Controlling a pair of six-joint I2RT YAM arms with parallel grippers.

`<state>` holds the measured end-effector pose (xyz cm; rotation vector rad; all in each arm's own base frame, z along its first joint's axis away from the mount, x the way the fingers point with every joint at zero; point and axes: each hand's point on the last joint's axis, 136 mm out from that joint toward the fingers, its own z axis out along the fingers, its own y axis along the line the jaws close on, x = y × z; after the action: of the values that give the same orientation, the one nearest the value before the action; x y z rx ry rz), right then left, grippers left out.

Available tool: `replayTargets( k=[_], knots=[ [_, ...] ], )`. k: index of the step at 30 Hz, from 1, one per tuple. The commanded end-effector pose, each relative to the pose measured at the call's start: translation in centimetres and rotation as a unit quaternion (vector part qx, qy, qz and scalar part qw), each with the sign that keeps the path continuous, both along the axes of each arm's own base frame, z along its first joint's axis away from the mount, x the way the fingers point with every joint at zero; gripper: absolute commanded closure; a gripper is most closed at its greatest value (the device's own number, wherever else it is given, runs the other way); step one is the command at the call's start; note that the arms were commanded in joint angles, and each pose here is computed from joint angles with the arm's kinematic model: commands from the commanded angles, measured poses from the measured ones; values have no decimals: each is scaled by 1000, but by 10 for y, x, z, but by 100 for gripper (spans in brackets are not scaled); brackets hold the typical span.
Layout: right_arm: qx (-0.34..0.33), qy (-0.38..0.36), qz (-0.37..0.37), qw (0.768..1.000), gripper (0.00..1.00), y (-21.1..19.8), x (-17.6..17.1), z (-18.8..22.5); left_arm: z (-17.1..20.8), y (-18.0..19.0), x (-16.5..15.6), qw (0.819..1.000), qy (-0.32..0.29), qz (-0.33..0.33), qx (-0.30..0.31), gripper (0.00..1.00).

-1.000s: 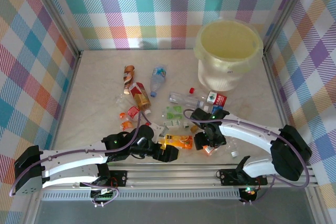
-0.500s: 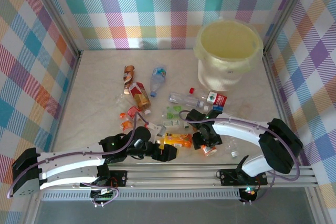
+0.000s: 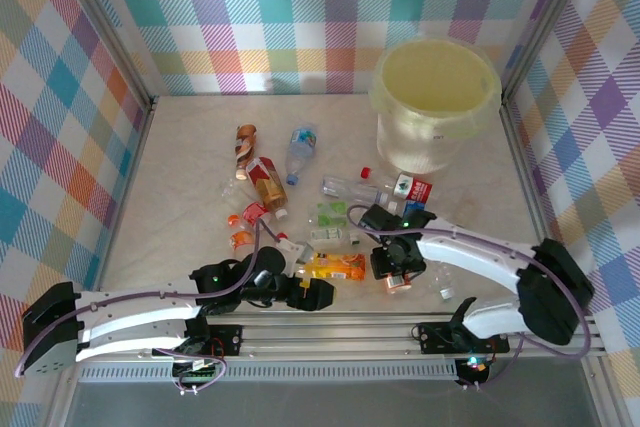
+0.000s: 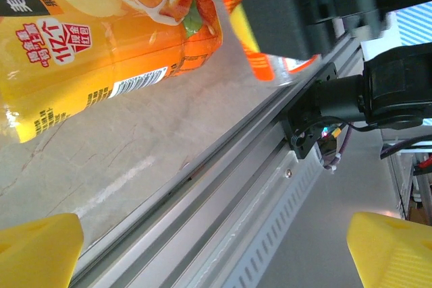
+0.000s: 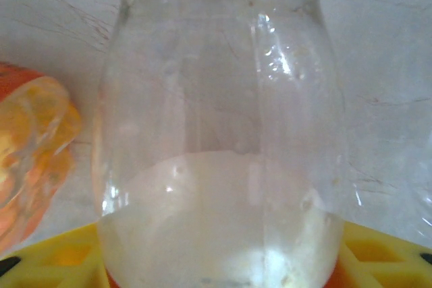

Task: Put the plastic bottles in the bin

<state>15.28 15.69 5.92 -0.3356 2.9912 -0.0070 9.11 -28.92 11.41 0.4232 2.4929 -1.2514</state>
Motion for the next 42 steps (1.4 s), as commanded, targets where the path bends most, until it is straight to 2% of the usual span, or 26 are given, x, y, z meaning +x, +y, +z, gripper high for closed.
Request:
replayTargets(
  k=[1,5,10,16,22,26,30,32,42],
  knots=[
    [12,-33,13,999,43,-2,3,35,6,-11,-2,1000,-6,-11,-25,0],
    [73,-94,33,992,43,9,14,84,0,-15,0,1000,-10,-12,-21,0],
    [130,-188,68,971,43,25,35,161,-4,-19,3,1000,-15,-9,-19,0],
    [143,-302,97,937,46,39,71,251,-8,-20,6,1000,-22,-5,-12,0],
    [155,-374,95,910,47,51,115,311,-7,-21,9,999,-30,3,-13,0],
    [158,-412,86,894,47,52,145,339,-11,-21,10,999,-37,3,-7,0],
    [181,-430,46,883,47,43,182,354,-18,-25,12,999,-34,4,1,0],
    [172,-442,30,880,48,36,200,361,-20,-26,11,999,-33,1,5,0],
    [140,-451,-46,880,50,-11,283,365,-15,-30,16,999,-45,2,17,0]
  ],
)
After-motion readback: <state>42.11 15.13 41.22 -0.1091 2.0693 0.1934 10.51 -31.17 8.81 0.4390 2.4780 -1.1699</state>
